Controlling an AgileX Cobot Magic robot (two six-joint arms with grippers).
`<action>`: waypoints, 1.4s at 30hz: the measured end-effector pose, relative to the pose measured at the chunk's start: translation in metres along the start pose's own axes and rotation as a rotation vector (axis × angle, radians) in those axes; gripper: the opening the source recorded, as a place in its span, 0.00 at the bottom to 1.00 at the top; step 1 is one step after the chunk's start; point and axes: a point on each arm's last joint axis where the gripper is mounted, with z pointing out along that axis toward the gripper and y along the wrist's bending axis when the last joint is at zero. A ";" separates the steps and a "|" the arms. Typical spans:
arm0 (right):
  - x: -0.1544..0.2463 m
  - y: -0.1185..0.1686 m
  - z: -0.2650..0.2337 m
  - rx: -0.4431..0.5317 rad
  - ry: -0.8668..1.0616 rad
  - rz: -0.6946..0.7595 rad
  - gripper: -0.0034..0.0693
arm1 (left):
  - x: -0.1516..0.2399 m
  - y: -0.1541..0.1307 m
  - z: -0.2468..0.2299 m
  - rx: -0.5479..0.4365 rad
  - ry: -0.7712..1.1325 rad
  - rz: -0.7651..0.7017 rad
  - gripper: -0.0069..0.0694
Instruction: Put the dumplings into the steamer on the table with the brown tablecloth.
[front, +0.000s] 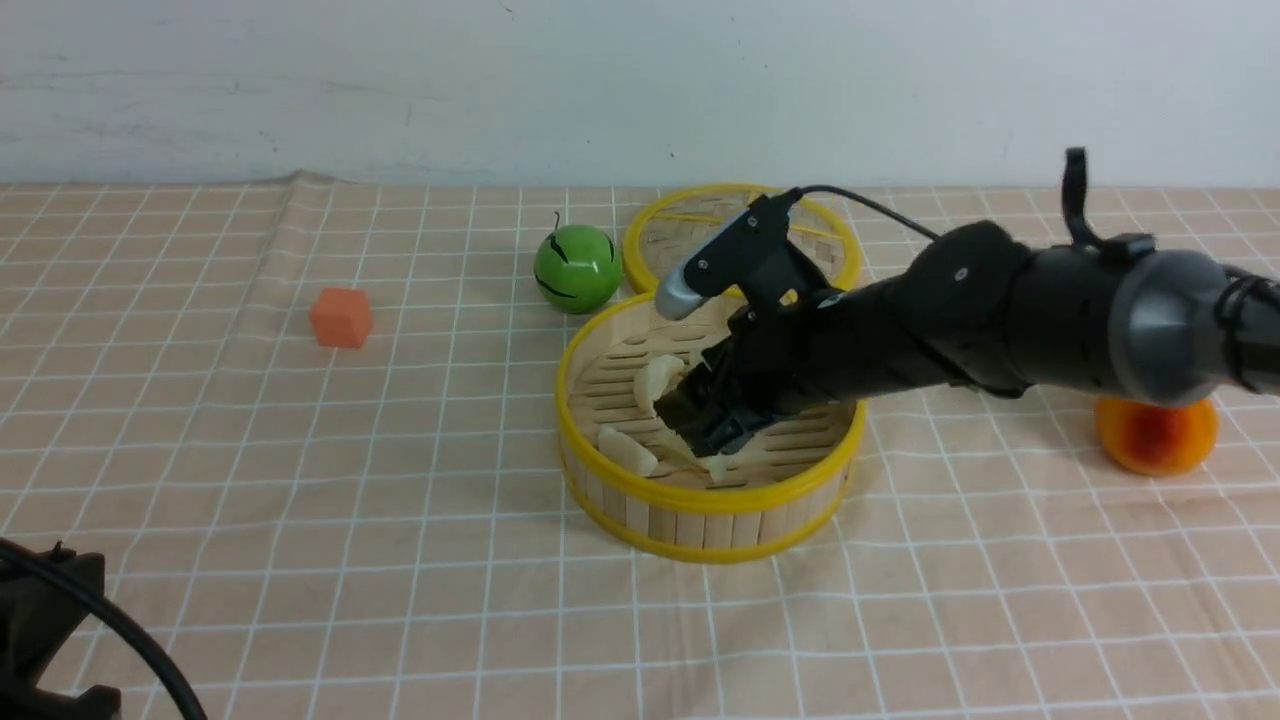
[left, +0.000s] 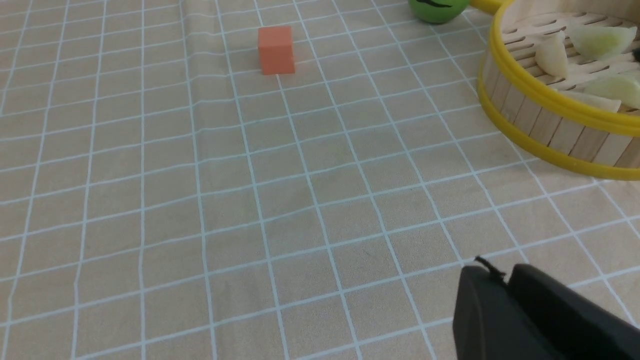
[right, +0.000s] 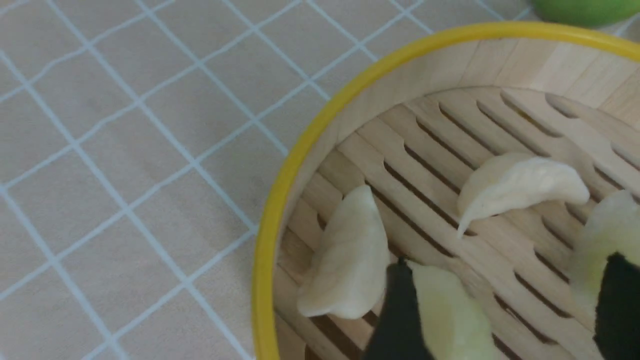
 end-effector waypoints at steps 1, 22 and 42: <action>-0.005 -0.001 -0.011 -0.015 -0.004 0.004 0.73 | 0.000 0.000 0.000 0.000 0.000 0.000 0.18; 0.059 0.031 -0.260 0.284 0.199 0.276 0.02 | 0.000 0.000 0.000 -0.002 0.000 0.002 0.20; 0.161 0.064 -0.260 0.470 -0.127 0.123 0.03 | 0.000 0.000 0.000 -0.004 0.002 0.002 0.21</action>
